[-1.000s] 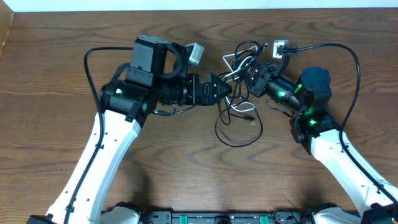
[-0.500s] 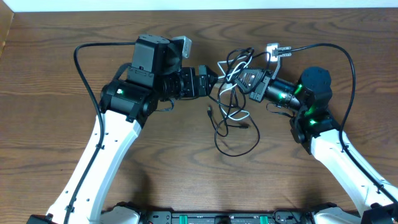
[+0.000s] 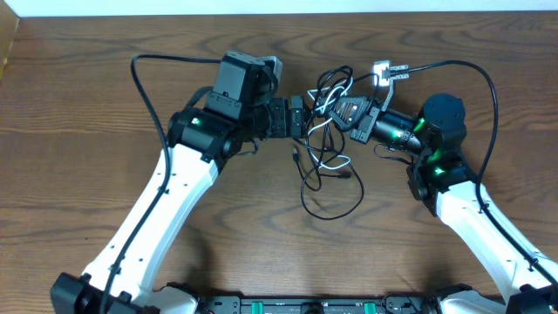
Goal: Untangle cables
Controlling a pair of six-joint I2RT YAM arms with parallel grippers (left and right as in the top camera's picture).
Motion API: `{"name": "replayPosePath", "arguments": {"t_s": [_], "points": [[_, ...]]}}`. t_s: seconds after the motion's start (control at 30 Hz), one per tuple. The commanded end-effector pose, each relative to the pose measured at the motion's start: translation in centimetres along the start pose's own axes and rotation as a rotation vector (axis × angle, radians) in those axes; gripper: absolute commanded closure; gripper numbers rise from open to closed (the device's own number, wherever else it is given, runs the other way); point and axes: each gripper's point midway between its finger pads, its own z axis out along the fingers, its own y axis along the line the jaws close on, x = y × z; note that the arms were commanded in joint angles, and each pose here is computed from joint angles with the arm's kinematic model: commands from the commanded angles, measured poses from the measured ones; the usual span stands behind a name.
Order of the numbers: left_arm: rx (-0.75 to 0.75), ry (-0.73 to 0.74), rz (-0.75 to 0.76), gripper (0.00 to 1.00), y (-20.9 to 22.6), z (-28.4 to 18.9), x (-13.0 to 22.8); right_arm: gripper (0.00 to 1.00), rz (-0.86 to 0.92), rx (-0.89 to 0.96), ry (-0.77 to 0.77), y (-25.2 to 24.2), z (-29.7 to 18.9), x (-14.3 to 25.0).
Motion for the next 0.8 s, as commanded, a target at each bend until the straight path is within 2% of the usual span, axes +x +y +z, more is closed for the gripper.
{"name": "replayPosePath", "arguments": {"t_s": [0.0, 0.27, 0.37, 0.57, 0.77], "points": [[-0.041, -0.011, 0.016, 0.09, 0.5, 0.5, -0.6, 0.99, -0.032, -0.041, -0.011, 1.5, -0.4, -0.6], [-0.052, 0.014, 0.009, 0.15, 0.8, 0.7, 0.0, 0.99, -0.028, -0.009, -0.070, 0.4, -1.8, -2.7], [-0.060, 0.036, -0.024, 0.21, 0.9, 0.6, 0.5, 0.99, 0.019, 0.004, -0.102, -0.2, -2.6, -3.7], [0.031, 0.089, -0.013, 0.22, -1.4, 0.8, 1.8, 0.99, 0.025, -0.020, -0.150, 0.4, -3.4, -5.2], [0.065, 0.110, 0.020, 0.22, -3.1, 1.0, 2.8, 0.99, 0.007, -0.033, -0.135, 0.7, -3.4, -5.0]]}}
